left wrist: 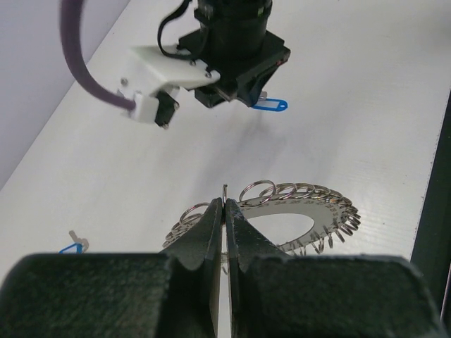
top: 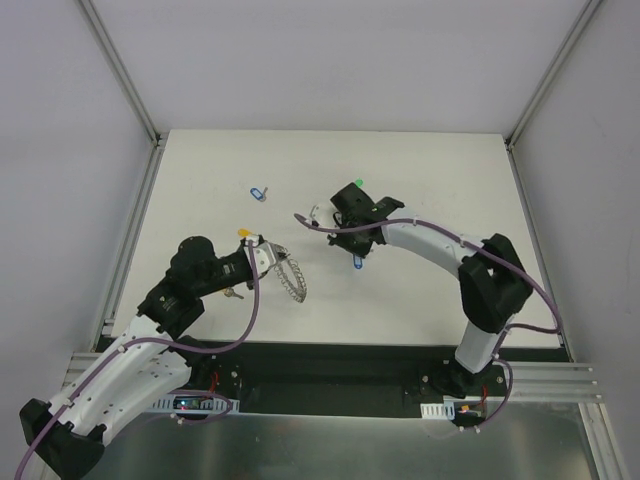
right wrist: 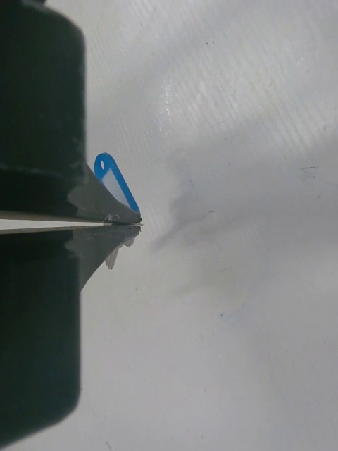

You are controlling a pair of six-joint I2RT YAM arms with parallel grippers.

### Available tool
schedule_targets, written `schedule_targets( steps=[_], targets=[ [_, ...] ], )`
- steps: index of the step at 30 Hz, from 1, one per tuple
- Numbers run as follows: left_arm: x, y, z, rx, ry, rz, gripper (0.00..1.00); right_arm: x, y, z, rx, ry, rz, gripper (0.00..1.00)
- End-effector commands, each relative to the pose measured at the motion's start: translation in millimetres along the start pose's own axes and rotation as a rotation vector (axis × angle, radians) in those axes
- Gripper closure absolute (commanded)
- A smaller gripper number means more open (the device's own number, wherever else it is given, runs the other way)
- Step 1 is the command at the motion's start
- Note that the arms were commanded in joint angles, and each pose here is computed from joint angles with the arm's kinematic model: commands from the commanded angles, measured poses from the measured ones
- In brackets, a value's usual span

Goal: Put the keys on the keyring

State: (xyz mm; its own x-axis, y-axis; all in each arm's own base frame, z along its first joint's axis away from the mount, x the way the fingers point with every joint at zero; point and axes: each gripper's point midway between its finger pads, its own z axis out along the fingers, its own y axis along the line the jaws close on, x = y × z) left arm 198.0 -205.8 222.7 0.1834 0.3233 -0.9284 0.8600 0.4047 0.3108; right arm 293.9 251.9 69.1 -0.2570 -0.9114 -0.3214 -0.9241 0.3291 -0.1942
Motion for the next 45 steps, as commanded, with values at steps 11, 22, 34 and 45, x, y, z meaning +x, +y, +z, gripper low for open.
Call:
schedule_targets(
  steps=[11, 22, 34, 45],
  targets=[
    [-42, 2, 4, 0.055, -0.105, 0.002, 1.00, 19, 27, -14, -0.142, -0.008, 0.087, 0.98],
    [-26, -2, 5, 0.051, -0.070, -0.030, 1.00, 5, 42, 32, -0.121, 0.098, 0.094, 0.98],
    [-24, -1, 5, 0.048, -0.065, -0.024, 1.00, 1, 41, 22, -0.092, 0.092, 0.092, 0.83],
    [-25, -1, 5, 0.050, -0.067, -0.027, 1.00, 1, 41, 11, -0.088, 0.082, 0.097, 0.82]
  ],
)
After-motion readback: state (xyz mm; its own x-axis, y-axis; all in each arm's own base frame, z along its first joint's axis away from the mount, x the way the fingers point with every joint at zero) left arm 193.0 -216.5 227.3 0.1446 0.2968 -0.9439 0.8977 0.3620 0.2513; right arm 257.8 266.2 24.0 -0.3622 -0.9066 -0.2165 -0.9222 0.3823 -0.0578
